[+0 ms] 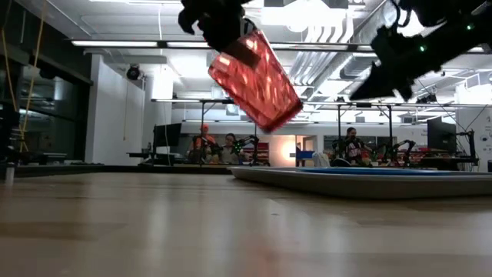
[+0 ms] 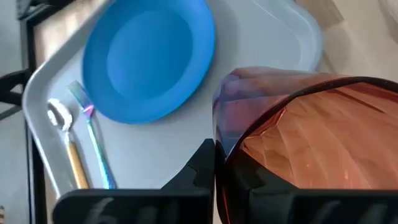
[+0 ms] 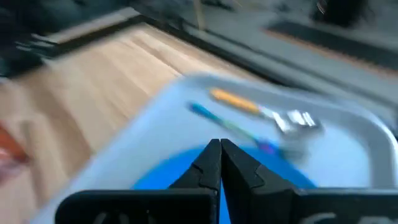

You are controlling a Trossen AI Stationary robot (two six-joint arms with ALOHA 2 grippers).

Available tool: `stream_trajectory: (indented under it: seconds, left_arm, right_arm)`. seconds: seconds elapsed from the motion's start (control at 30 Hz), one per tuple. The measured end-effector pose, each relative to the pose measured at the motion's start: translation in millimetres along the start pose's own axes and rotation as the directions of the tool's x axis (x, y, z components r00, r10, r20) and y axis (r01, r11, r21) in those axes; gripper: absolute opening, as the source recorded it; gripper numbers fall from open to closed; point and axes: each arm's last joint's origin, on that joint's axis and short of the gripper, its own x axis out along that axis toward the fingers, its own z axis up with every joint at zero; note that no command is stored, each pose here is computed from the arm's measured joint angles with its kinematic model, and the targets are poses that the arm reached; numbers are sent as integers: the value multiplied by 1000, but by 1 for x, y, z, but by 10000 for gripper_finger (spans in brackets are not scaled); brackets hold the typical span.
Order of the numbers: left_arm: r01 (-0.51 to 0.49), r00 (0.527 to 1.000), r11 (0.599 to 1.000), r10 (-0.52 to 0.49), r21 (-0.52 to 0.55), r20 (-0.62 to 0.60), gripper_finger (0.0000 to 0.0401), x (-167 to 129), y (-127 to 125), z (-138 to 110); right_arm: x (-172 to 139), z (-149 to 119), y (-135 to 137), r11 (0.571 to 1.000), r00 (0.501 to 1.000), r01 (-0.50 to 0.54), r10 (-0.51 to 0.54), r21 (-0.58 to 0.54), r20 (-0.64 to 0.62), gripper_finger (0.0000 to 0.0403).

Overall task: Pick and place plate/cup/fork/spoon on tray
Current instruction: Put the orange cup on the gray serving tray to the top left of the blue plate

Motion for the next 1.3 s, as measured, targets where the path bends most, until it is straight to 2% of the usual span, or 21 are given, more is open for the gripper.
stream_trajectory:
  seconds: [0.1,0.2,0.4,0.6,0.77,1.13,1.23,1.3]
  left_arm:
    - [-24,999,999,26,-43,39,1,-13,7,1]
    - [-72,984,995,83,-74,159,1,-31,11,3]
    - [-138,911,977,190,-162,368,1,-53,6,-25]
    - [-159,807,957,268,-245,526,1,-67,-7,-50]
    - [-144,748,956,274,-255,605,4,-70,-24,-57]
    - [-190,775,947,306,-258,552,4,-61,-46,-64]
    - [-195,772,949,304,-248,558,4,-62,-48,-63]
    - [-194,771,949,304,-248,560,4,-62,-48,-63]
  right_arm:
    - [-4,-12,-7,997,989,59,-51,54,-136,0]
    - [-12,-16,-11,985,952,136,-101,103,-290,0]
    - [-24,-23,-11,932,855,313,-194,180,-480,0]
    - [-28,-39,-14,848,688,511,-303,143,-660,0]
    - [-18,-44,-13,827,622,555,-338,93,-706,0]
    - [4,-60,-16,778,443,626,-413,-56,-796,0]
    - [7,-62,-17,771,430,634,-419,-63,-800,0]
    - [9,-62,-17,775,439,629,-413,-55,-798,0]
